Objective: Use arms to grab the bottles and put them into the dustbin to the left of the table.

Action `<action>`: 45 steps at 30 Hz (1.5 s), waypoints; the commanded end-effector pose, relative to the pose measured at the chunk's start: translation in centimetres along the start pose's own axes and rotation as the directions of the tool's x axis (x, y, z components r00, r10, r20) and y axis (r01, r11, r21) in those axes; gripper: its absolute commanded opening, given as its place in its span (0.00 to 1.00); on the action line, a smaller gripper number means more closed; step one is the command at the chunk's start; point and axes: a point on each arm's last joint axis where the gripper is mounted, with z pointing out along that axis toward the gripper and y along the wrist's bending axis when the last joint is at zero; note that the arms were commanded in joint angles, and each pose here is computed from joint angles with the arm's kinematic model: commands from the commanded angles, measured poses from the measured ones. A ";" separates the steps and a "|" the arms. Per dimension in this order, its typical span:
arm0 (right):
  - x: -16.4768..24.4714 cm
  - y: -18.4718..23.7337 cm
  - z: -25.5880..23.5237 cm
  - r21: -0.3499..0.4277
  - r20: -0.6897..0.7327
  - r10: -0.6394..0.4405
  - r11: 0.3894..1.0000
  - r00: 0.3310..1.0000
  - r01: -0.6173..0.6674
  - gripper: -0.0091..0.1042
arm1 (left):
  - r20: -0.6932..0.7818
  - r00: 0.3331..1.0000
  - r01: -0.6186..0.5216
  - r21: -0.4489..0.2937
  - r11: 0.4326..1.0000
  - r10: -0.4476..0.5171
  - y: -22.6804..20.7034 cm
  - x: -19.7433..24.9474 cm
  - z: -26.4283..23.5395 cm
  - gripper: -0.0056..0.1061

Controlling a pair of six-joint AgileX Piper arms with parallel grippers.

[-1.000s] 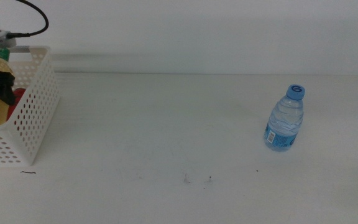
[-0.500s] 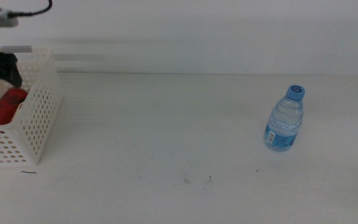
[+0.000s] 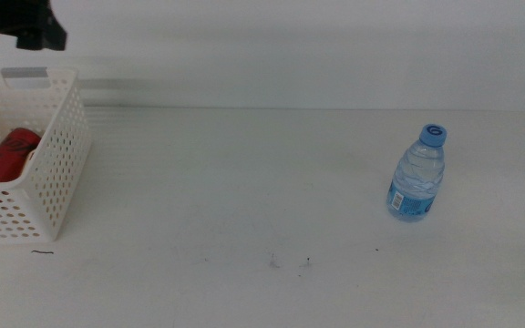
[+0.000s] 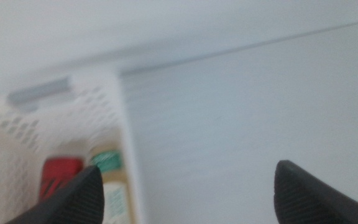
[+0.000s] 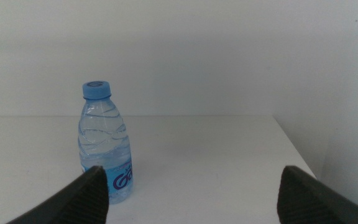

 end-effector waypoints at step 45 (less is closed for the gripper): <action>0.1 0.0 0.0 0.008 0.004 -0.006 1.000 1.000 0.006 0.90 | 0.399 0.908 -0.271 0.321 0.908 0.130 -12.8 12.7 -14.3 0.89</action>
